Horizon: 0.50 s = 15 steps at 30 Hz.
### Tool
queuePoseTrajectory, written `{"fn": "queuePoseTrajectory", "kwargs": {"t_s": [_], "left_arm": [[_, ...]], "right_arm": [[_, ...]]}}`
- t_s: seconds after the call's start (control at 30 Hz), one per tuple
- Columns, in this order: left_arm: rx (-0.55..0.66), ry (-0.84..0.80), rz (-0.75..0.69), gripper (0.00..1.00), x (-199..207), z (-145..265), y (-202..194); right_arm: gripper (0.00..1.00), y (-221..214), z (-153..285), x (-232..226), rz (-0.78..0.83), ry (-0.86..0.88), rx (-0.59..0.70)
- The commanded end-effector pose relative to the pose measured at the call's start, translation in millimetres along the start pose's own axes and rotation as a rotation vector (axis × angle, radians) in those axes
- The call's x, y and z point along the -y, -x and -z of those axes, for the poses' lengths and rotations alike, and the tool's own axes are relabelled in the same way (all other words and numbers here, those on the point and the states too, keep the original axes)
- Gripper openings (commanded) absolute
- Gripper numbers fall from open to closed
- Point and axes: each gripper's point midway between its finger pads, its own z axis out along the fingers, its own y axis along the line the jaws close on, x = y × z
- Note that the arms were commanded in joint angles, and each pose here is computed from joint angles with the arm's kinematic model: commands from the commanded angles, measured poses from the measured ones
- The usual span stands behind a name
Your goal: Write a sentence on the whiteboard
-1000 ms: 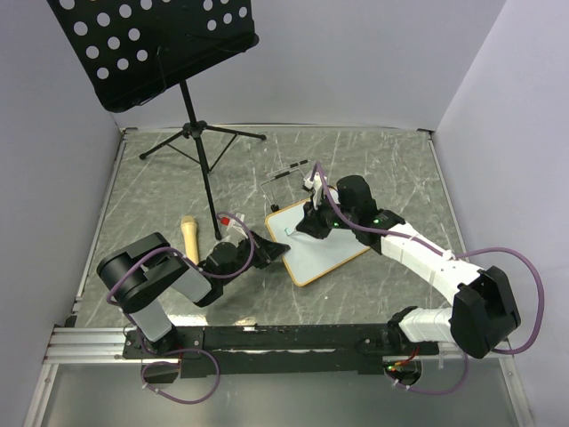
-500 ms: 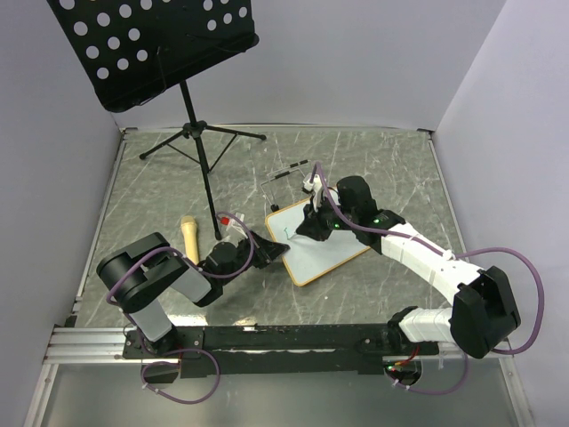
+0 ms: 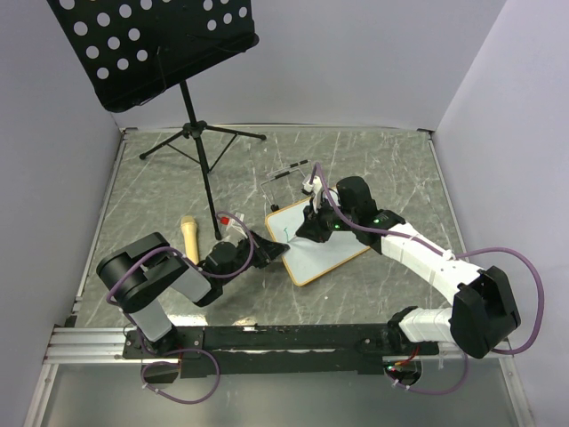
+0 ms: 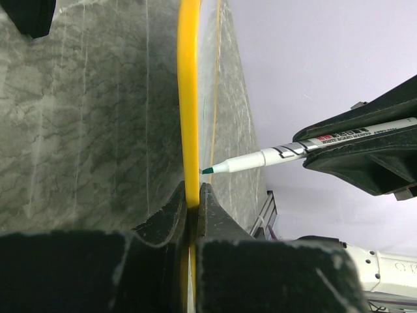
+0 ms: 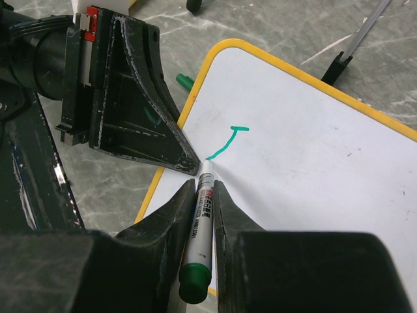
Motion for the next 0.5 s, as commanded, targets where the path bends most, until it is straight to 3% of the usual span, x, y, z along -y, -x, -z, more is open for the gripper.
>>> {"fn": "queuePoseTrajectory", "kwargs": {"t_s": [0.0,0.47], "left_arm": [[0.210,-0.413,-0.038,0.01,100.8,17.6,49.7],[0.201,-0.420,-0.031,0.01,100.6,15.2,47.7]], "right_arm": [[0.00,19.2,4.7,-1.2,0.027,0.006,0.045],[0.00,27.3,3.5,1.6,0.024,-0.006,0.060]]}}
